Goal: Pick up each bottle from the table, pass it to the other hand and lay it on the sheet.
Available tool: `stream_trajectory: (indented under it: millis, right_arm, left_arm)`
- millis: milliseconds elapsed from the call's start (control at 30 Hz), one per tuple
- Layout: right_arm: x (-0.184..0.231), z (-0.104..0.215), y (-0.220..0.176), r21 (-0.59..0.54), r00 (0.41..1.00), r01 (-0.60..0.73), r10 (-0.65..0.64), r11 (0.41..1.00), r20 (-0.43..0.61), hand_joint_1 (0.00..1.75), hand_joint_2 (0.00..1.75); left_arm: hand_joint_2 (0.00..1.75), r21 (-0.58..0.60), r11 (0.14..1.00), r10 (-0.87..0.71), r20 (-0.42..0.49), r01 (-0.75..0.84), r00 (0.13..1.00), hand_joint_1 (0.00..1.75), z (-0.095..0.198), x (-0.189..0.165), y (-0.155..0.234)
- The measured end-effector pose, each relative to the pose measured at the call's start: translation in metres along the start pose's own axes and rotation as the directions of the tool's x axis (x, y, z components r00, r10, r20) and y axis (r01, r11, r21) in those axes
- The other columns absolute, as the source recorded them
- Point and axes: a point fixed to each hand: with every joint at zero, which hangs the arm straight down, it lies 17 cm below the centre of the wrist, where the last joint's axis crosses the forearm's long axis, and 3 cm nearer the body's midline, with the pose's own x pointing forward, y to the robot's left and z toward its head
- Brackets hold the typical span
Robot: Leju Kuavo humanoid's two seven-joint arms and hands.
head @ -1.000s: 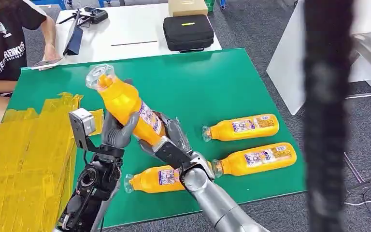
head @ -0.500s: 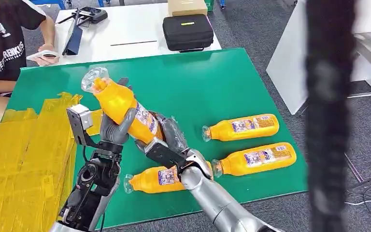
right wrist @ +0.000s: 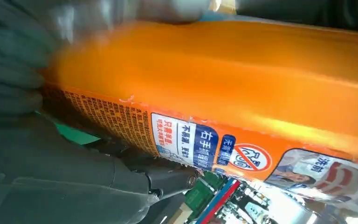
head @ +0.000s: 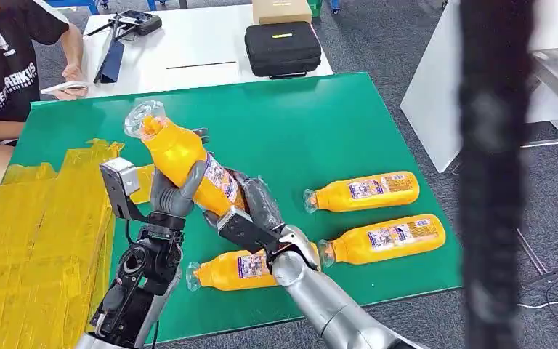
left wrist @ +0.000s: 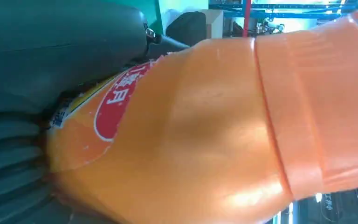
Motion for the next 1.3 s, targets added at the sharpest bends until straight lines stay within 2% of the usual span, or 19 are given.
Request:
stream_trajectory:
  millis: [367,400,433,567,700,867,1033,1067,1133,1167,1200,1267,1300]
  right_arm:
    - [0.007,0.004,-0.004,-0.021,1.0,0.002,-0.002,1.0,0.013,1.75,1.75]
    - [0.008,0.004,-0.005,-0.028,1.0,0.004,-0.003,1.0,0.016,1.4,1.75]
    - [0.009,0.004,-0.007,-0.037,1.0,0.003,-0.002,0.999,0.02,0.02,1.75]
    - [0.017,0.005,-0.018,-0.093,0.999,-0.005,0.009,0.996,0.036,0.0,1.75]
    - [0.025,0.013,-0.031,-0.161,0.999,-0.006,0.014,0.987,0.047,0.0,1.75]
    - [0.033,0.017,-0.041,-0.194,0.998,-0.001,0.014,0.981,0.063,0.0,1.75]
    - [0.038,0.02,-0.06,-0.254,0.995,-0.056,0.076,0.966,0.07,0.0,1.75]
    - [0.037,0.021,-0.065,-0.269,0.994,-0.064,0.085,0.961,0.068,0.0,1.75]
    - [0.036,0.022,-0.074,-0.297,0.992,-0.087,0.111,0.951,0.064,0.0,1.75]
    - [0.036,0.023,-0.079,-0.313,0.99,-0.104,0.128,0.944,0.058,0.0,1.75]
    - [0.035,0.024,-0.083,-0.323,0.988,-0.117,0.142,0.939,0.054,0.0,1.75]
    - [0.033,0.027,-0.09,-0.342,0.984,-0.154,0.176,0.927,0.035,0.0,1.75]
    - [0.033,0.027,-0.093,-0.347,0.981,-0.171,0.192,0.922,0.027,0.0,1.75]
  left_arm:
    - [1.75,0.027,1.0,-0.011,0.026,0.011,1.0,1.75,0.002,0.006,0.003]
    - [1.75,0.031,0.999,-0.018,0.032,0.017,0.999,1.75,0.001,0.007,0.003]
    - [1.75,0.038,0.999,-0.024,0.039,0.023,0.999,1.75,0.001,0.01,0.004]
    - [1.75,0.136,0.975,-0.194,0.116,0.177,0.974,1.75,-0.003,0.03,0.021]
    - [1.75,0.363,0.836,-0.502,0.201,0.412,0.841,1.75,-0.003,0.076,0.061]
    - [1.75,0.448,0.761,-0.598,0.206,0.469,0.774,1.75,0.001,0.096,0.083]
    - [1.75,0.543,0.558,-0.797,0.139,0.628,0.588,1.75,0.008,0.112,0.108]
    - [1.75,0.544,0.489,-0.852,0.13,0.682,0.507,1.75,0.008,0.115,0.109]
    - [1.75,0.541,0.302,-0.951,0.108,0.785,0.291,1.75,0.007,0.121,0.109]
    - [1.75,0.531,0.173,-0.985,0.086,0.83,0.15,1.75,0.006,0.122,0.109]
    - [1.75,0.52,0.069,-0.997,0.06,0.851,0.044,1.75,0.005,0.121,0.111]
    - [1.75,0.449,-0.237,-0.971,-0.085,0.862,-0.223,1.75,0.002,0.116,0.14]
    - [1.75,0.408,-0.344,-0.939,-0.181,0.846,-0.294,1.75,0.001,0.116,0.165]
